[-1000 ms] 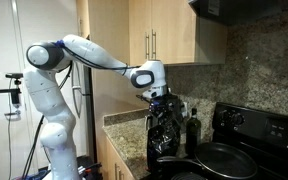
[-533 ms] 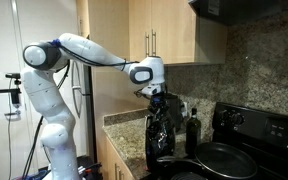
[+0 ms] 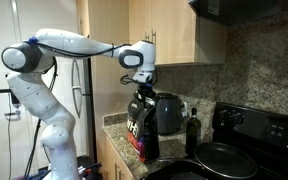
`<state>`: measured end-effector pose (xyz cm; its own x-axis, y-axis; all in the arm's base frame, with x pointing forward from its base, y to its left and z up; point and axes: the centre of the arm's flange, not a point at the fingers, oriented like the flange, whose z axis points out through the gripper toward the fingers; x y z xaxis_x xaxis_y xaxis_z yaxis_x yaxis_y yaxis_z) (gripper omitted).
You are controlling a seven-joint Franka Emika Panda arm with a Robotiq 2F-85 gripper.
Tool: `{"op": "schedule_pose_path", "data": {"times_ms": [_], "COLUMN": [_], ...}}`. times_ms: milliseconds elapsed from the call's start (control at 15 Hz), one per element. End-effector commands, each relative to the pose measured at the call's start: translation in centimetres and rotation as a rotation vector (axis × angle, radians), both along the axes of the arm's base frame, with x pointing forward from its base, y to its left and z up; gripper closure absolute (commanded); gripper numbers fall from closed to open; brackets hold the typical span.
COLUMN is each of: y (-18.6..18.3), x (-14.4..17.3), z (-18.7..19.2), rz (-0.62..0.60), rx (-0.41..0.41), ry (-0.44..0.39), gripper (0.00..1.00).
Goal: Move the black plastic to the left then move it to the right
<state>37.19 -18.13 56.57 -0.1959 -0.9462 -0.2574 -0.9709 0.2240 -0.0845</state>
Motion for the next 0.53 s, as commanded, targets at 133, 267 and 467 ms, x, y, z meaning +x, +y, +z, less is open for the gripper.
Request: {"op": "schedule_pose_path", "data": {"times_ms": [133,267,467], "y": [10.4,12.1,12.7], "x": [-2.9,-3.1,-2.6], "z": [7.9,8.6,6.4], "rz": [0.186,0.237,0.245], "rx": [-0.061,-0.109,-0.121], "ry": [-0.133,-0.142,-0.087], "gripper": [1.00,1.00,0.99]}}
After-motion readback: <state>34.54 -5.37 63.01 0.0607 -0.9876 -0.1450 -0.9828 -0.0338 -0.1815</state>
